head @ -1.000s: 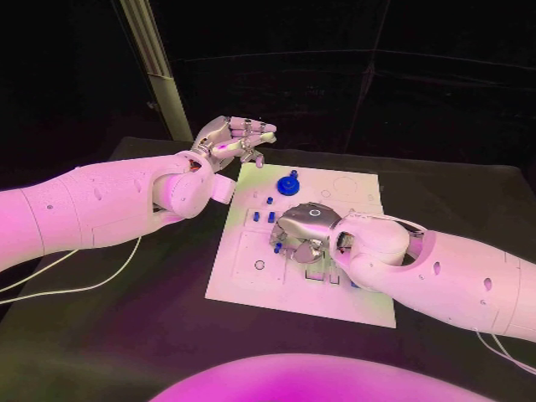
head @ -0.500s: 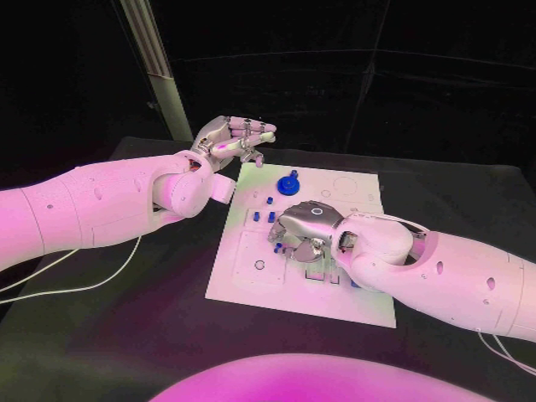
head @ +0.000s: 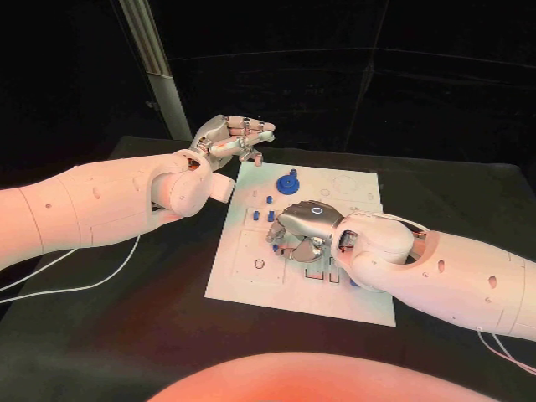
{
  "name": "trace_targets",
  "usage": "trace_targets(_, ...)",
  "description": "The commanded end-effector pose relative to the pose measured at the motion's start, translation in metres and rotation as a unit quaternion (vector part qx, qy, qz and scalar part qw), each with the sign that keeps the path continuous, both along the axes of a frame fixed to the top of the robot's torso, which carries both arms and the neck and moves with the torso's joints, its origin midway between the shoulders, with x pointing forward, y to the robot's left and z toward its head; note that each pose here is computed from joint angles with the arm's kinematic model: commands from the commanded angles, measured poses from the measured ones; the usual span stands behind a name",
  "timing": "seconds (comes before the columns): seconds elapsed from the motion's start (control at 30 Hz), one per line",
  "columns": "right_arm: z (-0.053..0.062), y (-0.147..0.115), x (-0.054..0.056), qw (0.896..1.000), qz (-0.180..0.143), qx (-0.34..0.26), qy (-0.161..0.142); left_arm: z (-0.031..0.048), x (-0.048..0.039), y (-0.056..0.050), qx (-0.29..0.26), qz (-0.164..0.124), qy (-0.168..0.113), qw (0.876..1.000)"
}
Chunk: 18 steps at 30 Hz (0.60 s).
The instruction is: Assemble the parts on the task board
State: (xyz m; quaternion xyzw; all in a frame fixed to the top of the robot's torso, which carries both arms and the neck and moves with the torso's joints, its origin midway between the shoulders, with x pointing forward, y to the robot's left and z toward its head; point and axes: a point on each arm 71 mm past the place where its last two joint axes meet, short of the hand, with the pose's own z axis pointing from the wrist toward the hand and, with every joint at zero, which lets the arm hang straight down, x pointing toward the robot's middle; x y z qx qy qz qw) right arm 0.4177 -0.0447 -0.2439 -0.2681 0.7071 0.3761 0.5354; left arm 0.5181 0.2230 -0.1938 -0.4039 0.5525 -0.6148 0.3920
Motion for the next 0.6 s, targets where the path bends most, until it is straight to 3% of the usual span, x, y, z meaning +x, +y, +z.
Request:
trace_targets(0.03, 0.001, 0.0013, -0.001, 1.0, 0.004, 0.004, 0.007, 0.0015, 0.0001, -0.0003, -0.005, -0.005, -0.002, 1.0)
trace_targets(0.4, 0.0008, 0.0022, -0.0007, 1.0, 0.004, 0.004, 0.007, 0.0015, 0.0001, -0.0002, -0.005, -0.005, -0.001, 1.0)
trace_targets(0.6, 0.0035, -0.0031, 0.0011, 1.0, -0.007, 0.019, -0.009, 0.0015, 0.0001, 0.0003, -0.005, -0.005, -0.001, 1.0)
